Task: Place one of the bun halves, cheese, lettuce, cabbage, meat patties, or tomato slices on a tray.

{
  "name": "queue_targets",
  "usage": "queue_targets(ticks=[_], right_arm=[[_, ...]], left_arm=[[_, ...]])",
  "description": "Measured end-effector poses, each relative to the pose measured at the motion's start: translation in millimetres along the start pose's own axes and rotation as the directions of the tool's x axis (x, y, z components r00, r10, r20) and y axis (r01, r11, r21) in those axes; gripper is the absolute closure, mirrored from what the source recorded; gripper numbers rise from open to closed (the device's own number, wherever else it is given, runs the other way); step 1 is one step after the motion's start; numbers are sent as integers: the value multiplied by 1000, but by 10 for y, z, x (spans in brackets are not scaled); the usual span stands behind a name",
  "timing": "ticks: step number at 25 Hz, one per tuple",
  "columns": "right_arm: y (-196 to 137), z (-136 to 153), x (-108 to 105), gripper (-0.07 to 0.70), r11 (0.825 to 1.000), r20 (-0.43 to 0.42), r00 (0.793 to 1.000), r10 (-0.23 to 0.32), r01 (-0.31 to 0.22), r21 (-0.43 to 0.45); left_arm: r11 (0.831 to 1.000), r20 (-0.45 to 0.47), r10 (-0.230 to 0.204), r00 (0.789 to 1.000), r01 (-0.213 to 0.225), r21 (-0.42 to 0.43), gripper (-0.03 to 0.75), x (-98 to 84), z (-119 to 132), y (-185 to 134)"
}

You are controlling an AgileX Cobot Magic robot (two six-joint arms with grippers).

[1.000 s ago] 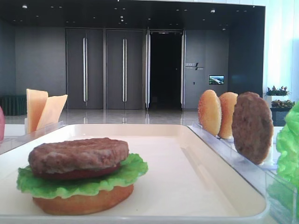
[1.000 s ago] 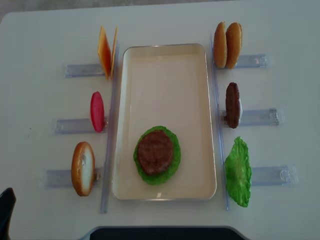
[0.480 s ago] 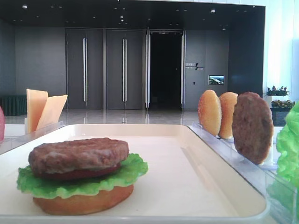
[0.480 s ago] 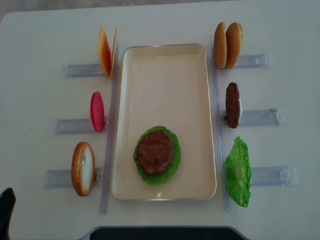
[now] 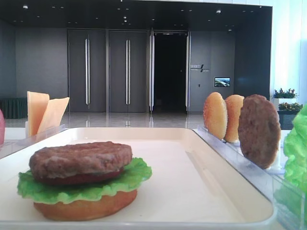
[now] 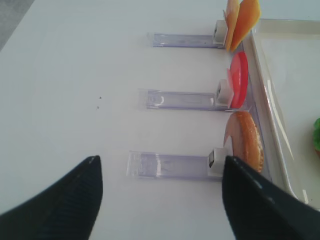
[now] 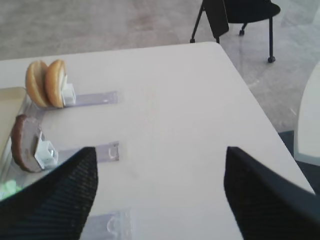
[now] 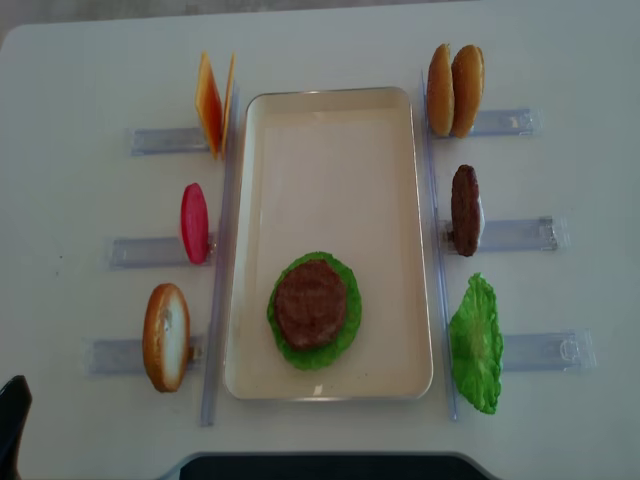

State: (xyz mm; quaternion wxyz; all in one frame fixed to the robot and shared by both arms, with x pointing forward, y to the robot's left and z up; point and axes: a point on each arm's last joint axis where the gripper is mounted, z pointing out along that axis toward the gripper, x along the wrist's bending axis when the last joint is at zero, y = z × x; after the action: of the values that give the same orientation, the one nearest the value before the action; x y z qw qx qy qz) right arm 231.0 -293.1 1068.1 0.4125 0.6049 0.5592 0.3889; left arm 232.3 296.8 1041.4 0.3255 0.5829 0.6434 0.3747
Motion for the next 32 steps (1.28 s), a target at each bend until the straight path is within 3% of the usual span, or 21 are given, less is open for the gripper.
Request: queue_targets(ticks=[9, 16, 32], right_arm=[[-108, 24, -17, 101, 995, 16, 1000, -11, 9, 99], [-209, 75, -29, 101, 985, 29, 1000, 8, -13, 173], [-210, 75, -29, 101, 985, 31, 999, 14, -19, 174]], left_arm=[[1000, 0, 0, 1000, 0, 0, 142, 0, 0, 0], [1000, 0, 0, 1000, 0, 0, 142, 0, 0, 0], [1000, 0, 0, 1000, 0, 0, 142, 0, 0, 0]])
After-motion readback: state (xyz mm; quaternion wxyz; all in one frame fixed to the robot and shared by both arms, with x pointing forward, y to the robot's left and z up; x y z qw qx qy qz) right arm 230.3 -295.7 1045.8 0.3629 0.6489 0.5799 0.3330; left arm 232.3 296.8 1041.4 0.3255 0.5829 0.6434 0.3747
